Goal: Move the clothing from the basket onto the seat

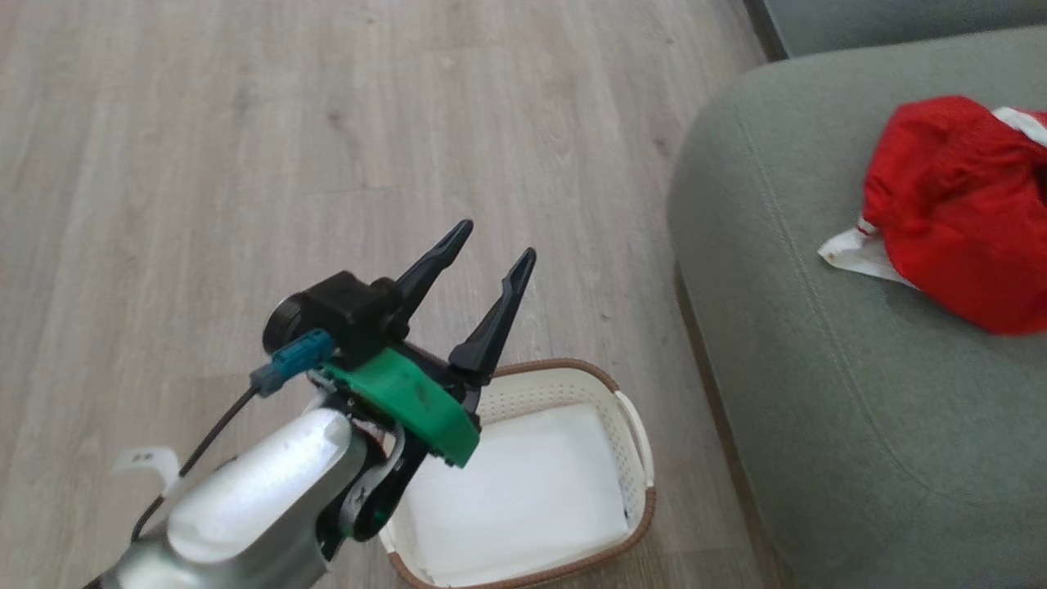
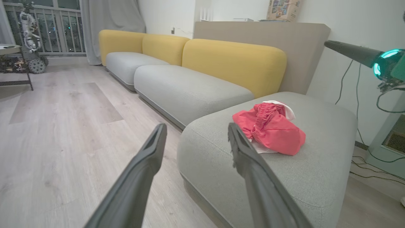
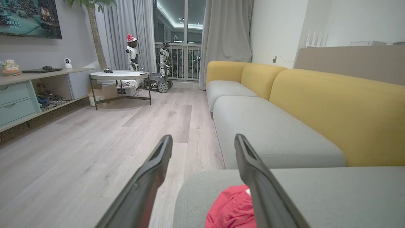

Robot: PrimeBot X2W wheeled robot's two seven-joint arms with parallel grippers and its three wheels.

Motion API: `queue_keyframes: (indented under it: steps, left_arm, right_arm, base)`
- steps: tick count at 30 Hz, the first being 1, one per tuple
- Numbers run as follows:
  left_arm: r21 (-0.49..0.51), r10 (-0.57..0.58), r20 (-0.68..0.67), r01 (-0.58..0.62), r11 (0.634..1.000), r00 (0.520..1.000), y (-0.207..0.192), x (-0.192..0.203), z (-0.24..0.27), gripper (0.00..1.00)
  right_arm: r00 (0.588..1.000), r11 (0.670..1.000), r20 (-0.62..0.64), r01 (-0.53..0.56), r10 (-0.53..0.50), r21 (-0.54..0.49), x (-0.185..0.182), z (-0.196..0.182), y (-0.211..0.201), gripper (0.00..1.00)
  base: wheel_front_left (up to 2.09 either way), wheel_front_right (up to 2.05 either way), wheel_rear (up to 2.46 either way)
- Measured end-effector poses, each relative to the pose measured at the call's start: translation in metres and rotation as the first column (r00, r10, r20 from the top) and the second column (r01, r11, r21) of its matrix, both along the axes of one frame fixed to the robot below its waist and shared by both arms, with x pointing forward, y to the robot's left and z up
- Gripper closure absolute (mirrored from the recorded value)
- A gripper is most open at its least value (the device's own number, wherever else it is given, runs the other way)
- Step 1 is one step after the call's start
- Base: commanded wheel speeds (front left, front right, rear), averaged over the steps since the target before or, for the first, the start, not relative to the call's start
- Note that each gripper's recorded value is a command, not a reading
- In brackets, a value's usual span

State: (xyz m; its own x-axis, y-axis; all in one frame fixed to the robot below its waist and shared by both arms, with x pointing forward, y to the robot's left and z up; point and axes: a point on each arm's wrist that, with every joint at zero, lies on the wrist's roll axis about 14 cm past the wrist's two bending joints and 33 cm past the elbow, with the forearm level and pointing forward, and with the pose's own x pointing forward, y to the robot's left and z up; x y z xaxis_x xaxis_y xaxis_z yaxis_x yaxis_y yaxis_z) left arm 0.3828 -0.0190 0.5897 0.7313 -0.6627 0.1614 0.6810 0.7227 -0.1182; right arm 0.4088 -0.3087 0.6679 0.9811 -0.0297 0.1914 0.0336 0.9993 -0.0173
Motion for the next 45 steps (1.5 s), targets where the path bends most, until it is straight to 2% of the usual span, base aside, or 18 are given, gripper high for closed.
queue_keyframes:
  steps: [8, 14, 19, 26, 37, 45]
  left_arm:
    - [-0.009, 0.168, -0.034, -0.169, 0.986, 0.985, 0.052, -0.003, -0.007, 0.00]
    - [-0.009, 0.335, -0.064, -0.337, 0.942, 0.940, 0.100, -0.004, -0.016, 0.00]
    - [-0.003, 0.423, -0.105, -0.426, 0.905, 0.900, 0.130, -0.010, -0.030, 0.00]
    - [-0.004, 0.535, -0.130, -0.540, 0.842, 0.835, 0.165, -0.017, -0.044, 0.00]
    - [0.010, 0.600, -0.140, -0.605, 0.796, 0.788, 0.184, -0.026, -0.067, 0.00]
    - [0.017, 0.608, -0.116, -0.610, 0.792, 0.785, 0.186, -0.027, -0.073, 0.00]
  right_arm:
    - [0.998, 0.995, 0.006, -0.060, 0.060, 0.081, -0.014, -0.030, 0.045, 0.00]
    - [0.995, 0.989, -0.019, -0.092, 0.095, 0.112, -0.018, -0.053, 0.063, 0.00]
    - [0.992, 0.983, -0.021, -0.122, 0.126, 0.136, -0.019, -0.069, 0.078, 0.00]
    - [0.982, 0.972, -0.082, -0.151, 0.168, 0.180, -0.028, -0.113, 0.097, 0.00]
    - [0.976, 0.961, -0.130, -0.141, 0.176, 0.239, -0.039, -0.158, 0.107, 0.00]
    - [0.971, 0.953, -0.144, -0.150, 0.193, 0.265, -0.044, -0.172, 0.119, 0.00]
  base:
    - [0.00, 0.00, 0.00]
    - [0.00, 0.00, 0.00]
    - [0.00, 0.00, 0.00]
    - [0.00, 0.00, 0.00]
    - [0.00, 0.00, 0.00]
    - [0.00, 0.00, 0.00]
